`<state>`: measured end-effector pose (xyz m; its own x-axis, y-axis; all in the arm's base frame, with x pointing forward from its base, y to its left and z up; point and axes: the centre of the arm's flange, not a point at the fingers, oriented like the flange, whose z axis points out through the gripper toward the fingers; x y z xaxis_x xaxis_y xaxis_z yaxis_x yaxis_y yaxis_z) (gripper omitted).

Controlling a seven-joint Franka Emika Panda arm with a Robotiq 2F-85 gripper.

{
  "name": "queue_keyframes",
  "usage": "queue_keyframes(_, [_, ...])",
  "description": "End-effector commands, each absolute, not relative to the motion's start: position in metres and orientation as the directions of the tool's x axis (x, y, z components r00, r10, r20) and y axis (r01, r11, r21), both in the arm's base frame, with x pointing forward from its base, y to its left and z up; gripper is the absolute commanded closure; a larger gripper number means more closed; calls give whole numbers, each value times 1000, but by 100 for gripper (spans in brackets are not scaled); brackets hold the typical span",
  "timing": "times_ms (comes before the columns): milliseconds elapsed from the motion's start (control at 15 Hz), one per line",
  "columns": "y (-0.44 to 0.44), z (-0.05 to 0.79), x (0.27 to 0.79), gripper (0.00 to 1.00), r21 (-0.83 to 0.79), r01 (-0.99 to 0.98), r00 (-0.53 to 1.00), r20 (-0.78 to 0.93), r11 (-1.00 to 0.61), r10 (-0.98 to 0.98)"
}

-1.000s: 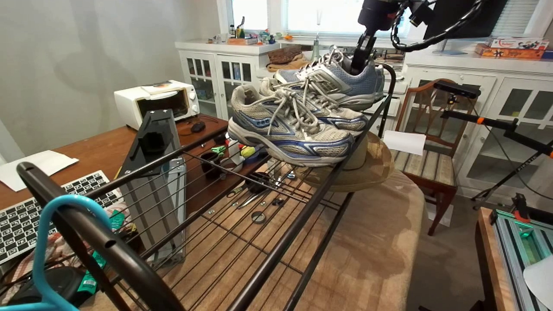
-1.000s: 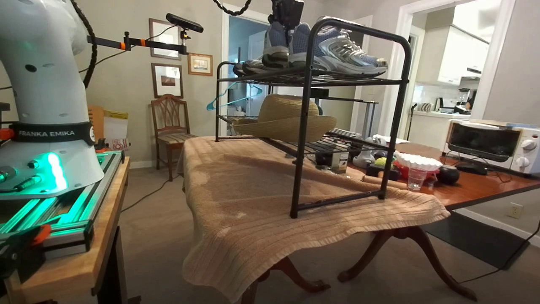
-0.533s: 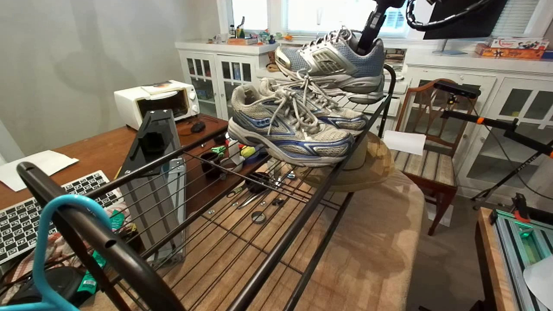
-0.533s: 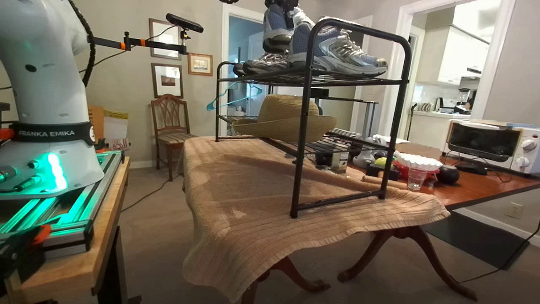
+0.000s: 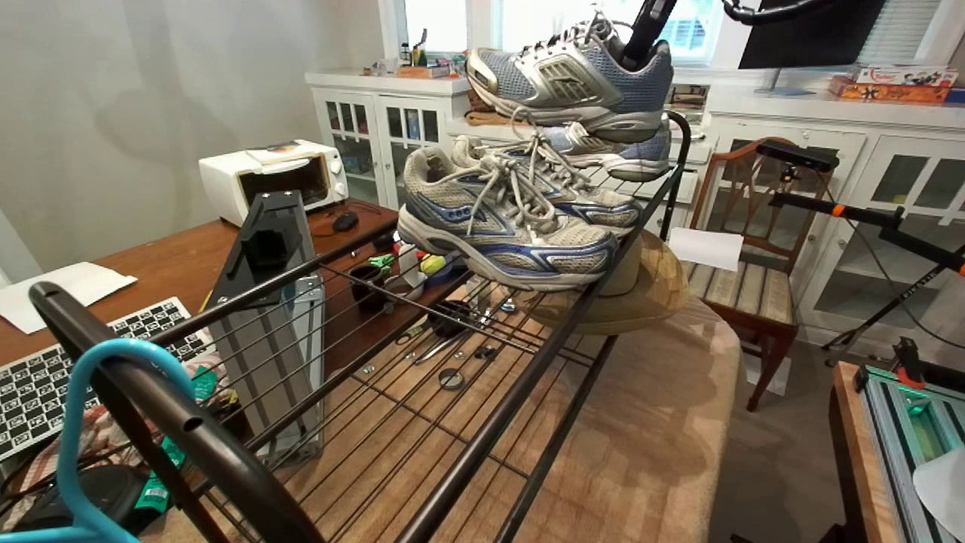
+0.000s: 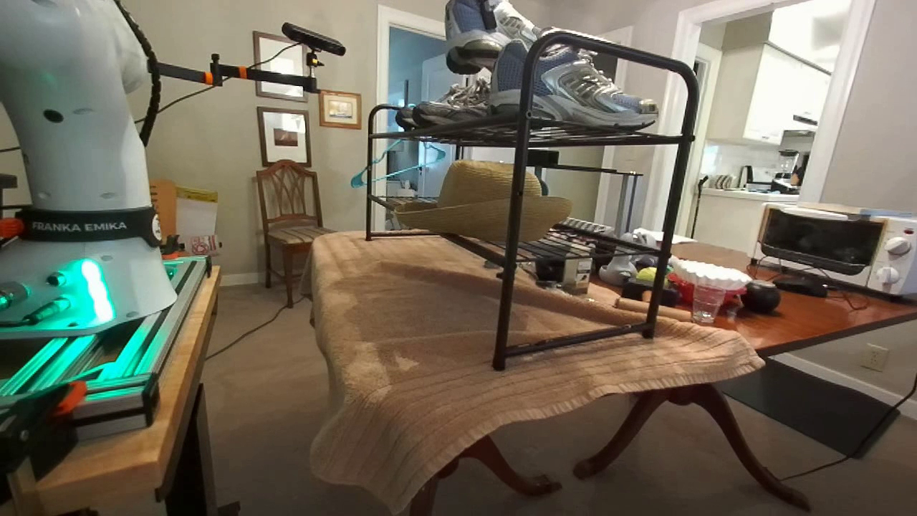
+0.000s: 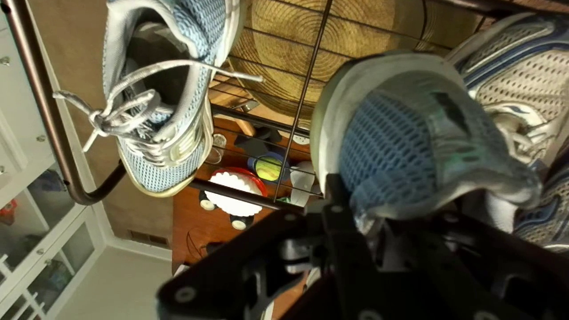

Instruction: Move the blue pair of shoes to the left

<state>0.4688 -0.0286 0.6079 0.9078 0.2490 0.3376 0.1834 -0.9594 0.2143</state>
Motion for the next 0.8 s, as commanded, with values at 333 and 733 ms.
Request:
queue_keyframes(333, [17, 637, 505, 97, 235, 238, 876, 366, -942, 313])
queue_keyframes(733, [53, 622, 537, 97, 221, 279, 875, 343, -935, 342])
